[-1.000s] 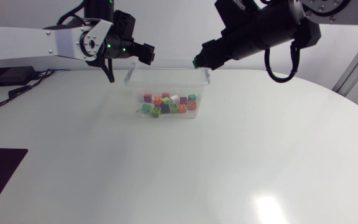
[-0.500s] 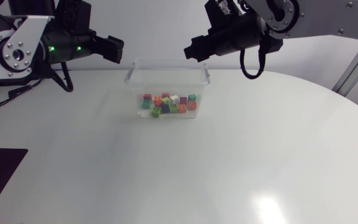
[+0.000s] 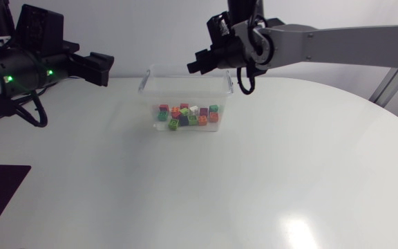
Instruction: Place the duplo bricks in the container
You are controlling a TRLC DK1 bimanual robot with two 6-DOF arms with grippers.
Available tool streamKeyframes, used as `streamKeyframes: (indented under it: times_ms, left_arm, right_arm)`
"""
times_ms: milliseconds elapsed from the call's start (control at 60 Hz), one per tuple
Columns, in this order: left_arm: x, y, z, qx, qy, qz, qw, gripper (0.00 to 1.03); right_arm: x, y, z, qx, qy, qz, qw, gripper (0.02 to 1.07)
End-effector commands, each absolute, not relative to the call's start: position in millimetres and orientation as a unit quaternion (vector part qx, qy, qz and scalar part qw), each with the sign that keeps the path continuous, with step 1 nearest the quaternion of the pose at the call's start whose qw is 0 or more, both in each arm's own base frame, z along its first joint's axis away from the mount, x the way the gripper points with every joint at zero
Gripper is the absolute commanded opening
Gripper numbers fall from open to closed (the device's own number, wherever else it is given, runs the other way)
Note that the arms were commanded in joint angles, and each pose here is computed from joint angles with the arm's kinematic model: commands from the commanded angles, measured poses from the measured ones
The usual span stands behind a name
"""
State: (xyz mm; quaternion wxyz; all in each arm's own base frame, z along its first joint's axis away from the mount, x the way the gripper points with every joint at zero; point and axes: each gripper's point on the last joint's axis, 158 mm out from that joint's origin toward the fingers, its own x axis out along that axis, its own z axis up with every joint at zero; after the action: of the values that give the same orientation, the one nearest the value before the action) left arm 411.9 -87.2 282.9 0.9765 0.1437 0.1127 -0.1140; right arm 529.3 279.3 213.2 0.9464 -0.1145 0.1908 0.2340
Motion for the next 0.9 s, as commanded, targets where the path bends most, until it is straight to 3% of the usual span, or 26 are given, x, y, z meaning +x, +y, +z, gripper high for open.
streamKeyframes:
  times_ms: [0,17,200,450,883]
  left_arm:
    - [399.8,-82.6,280.6,0.144,0.111,-0.113,0.977,0.99]
    - [397.8,-82.2,281.1,0.144,0.109,-0.113,0.977,0.99]
    - [383.0,-68.6,287.2,0.142,0.103,-0.1,0.979,0.99]
    - [362.8,-41.7,292.4,0.133,0.091,-0.072,0.984,0.99]
    - [318.9,-19.4,284.4,0.079,0.079,-0.059,0.992,0.99]
  right_arm:
    - [539.3,297.2,201.8,-0.137,0.182,0.235,0.945,0.99]
    - [540.0,299.2,201.4,-0.141,0.18,0.234,0.945,1.03]
    - [543.3,286.5,226.2,-0.135,0.151,0.205,0.957,1.03]
    - [529.1,211.3,275.7,-0.125,0.12,0.14,0.975,1.03]
    - [421.2,77.2,311.6,-0.142,0.074,0.029,0.987,1.03]
